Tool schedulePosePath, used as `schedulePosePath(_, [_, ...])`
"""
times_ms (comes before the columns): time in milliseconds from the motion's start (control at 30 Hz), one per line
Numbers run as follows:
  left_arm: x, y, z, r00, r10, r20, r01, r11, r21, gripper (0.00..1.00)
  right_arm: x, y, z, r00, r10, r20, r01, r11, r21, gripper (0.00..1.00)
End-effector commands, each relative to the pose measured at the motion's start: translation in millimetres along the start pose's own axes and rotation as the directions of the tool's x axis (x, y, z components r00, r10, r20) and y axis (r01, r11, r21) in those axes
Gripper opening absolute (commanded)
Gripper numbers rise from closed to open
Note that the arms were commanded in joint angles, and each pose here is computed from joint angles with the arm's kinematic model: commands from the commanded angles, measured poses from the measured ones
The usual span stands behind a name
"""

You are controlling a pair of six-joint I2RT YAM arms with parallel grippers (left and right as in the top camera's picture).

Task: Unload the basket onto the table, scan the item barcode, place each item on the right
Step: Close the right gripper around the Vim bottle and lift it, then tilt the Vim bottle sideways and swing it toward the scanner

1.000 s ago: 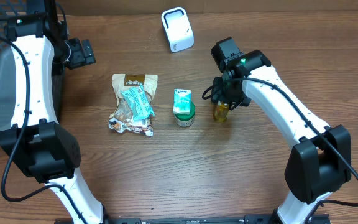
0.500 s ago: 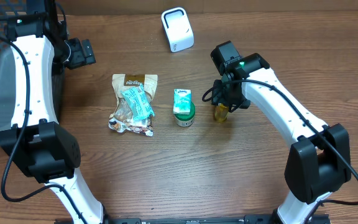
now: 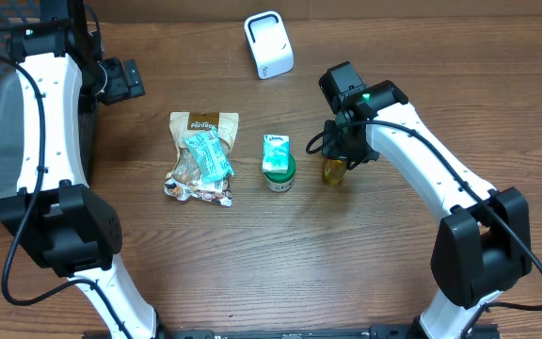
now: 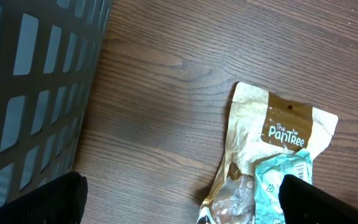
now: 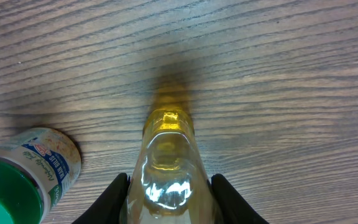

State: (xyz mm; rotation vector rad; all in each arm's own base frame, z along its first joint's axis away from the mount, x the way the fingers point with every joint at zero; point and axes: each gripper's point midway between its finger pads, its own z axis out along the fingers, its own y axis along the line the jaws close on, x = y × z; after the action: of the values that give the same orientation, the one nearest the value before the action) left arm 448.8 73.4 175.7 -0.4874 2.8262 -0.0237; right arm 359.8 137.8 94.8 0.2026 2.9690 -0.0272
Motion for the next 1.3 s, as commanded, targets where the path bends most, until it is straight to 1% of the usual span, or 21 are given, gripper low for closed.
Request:
schedulePosePath(0, [-6, -1, -6, 1.0, 0.018, 0.024, -0.018, 1.0, 0.007, 1.0, -2, -1, 0, 1.0, 0.0, 0.005, 0.0, 1.0, 0.006, 0.12])
schedulePosePath(233, [-6, -1, -6, 1.0, 0.018, 0.023, -0.018, 1.0, 0.007, 1.0, -6, -4, -8, 1.0, 0.001, 0.018, -0.001, 1.0, -0.018, 0.09])
schedulePosePath(433, [-6, -1, -6, 1.0, 0.018, 0.023, -0.018, 1.0, 0.007, 1.0, -9, 2, -42, 0.998, -0.065, 0.018, 0.068, 0.976, -0.207, 0.07])
schedulePosePath(500, [-6, -1, -6, 1.0, 0.018, 0.024, -0.018, 1.0, 0.007, 0.99, -10, 0, -65, 0.996, -0.083, 0.034, 0.09, 0.941, -0.325, 0.04])
schedulePosePath(633, [-6, -1, -6, 1.0, 0.018, 0.024, -0.018, 1.0, 0.007, 1.0, -9, -3, -107, 0.99, -0.106, 0.095, 0.139, 0.855, -0.5, 0.04])
schedulePosePath(833, [-6, -1, -6, 1.0, 0.018, 0.023, -0.018, 1.0, 0.007, 1.0, 1, -4, -172, 0.975, -0.105, 0.198, 0.216, 0.671, -0.709, 0.04])
schedulePosePath(933, [-6, -1, -6, 1.0, 0.018, 0.023, -0.018, 1.0, 0.007, 1.0, 8, 0, -187, 0.978, -0.096, 0.185, 0.205, 0.601, -0.773, 0.04])
schedulePosePath(1100, [-6, -1, -6, 1.0, 0.018, 0.023, -0.018, 1.0, 0.007, 1.0, 26, 16, -207, 0.968, -0.161, 0.192, 0.246, 0.462, -0.852, 0.06])
schedulePosePath(1267, [-6, -1, -6, 1.0, 0.018, 0.024, -0.018, 1.0, 0.007, 1.0, 41, 32, -215, 0.962, -0.208, 0.175, 0.248, 0.408, -0.879, 0.06])
